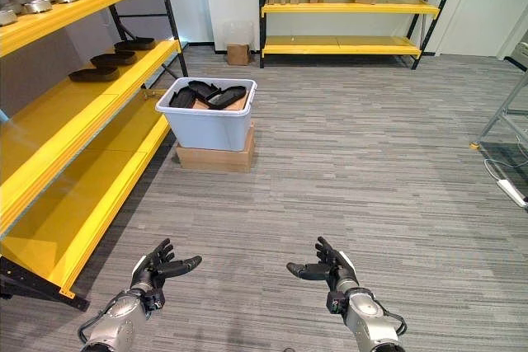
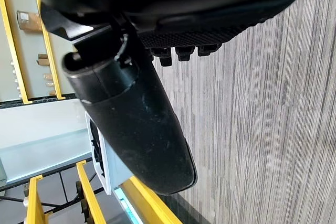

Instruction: Move parts from the plastic box to the shelf.

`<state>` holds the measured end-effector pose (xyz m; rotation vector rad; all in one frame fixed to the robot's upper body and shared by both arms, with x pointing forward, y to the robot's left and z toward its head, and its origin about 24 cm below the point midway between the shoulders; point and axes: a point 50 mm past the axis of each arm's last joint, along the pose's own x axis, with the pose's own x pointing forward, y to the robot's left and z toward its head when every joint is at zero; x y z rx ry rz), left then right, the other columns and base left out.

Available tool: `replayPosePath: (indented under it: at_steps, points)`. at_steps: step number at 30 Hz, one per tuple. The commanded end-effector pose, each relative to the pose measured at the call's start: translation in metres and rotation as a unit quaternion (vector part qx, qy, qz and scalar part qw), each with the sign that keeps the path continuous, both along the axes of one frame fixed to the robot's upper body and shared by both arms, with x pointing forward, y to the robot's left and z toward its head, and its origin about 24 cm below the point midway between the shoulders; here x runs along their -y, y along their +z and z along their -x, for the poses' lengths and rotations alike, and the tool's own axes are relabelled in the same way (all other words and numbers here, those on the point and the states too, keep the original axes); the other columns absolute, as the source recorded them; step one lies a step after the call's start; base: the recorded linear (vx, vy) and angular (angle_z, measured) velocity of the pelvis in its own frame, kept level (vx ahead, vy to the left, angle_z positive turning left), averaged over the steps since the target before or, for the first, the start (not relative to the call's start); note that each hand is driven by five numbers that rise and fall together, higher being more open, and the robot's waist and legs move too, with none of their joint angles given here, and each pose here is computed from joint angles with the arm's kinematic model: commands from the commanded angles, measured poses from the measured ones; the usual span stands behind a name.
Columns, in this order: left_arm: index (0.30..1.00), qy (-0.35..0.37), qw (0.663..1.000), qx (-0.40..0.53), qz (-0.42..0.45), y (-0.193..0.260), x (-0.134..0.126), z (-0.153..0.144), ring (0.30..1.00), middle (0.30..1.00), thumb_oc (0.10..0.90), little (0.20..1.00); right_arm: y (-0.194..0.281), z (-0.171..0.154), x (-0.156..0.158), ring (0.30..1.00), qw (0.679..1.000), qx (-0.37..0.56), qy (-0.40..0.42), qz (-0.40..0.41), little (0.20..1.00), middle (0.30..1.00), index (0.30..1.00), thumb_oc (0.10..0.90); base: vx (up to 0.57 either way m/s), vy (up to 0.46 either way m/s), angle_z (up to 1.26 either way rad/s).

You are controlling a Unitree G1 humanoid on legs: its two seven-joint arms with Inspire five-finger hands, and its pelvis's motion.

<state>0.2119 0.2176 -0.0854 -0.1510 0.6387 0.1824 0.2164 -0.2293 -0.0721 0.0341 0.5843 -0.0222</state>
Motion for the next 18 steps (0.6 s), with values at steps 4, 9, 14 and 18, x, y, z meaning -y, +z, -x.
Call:
replayPosePath:
  at_steps: [4,9,14,18]
  points:
    - [1.000,-0.036,0.995,0.087,-0.019,0.038,0.002,-0.043,1.000,1.000,0.900,1.000,0.056,-0.048,-0.002,1.000,0.988,0.150,0.028,0.014,1.000,1.000,1.000,0.900,0.01,0.096,0.02]
    - [1.000,-0.037,0.994,0.099,-0.023,0.043,0.001,-0.048,1.000,1.000,0.900,1.000,0.058,-0.047,-0.004,1.000,0.986,0.162,0.017,-0.013,1.000,1.000,1.000,0.900,0.03,0.075,0.06]
    - [1.000,-0.044,0.993,0.111,-0.021,0.047,0.002,-0.051,1.000,1.000,0.900,1.000,0.057,-0.046,-0.006,1.000,0.986,0.163,0.014,-0.025,1.000,1.000,1.000,0.900,0.01,0.028,0.05]
    - [1.000,-0.051,0.992,0.113,-0.030,0.050,0.002,-0.053,1.000,1.000,0.900,1.000,0.054,-0.045,-0.007,1.000,0.987,0.158,0.014,-0.027,1.000,1.000,1.000,0.900,0.00,0.000,0.00]
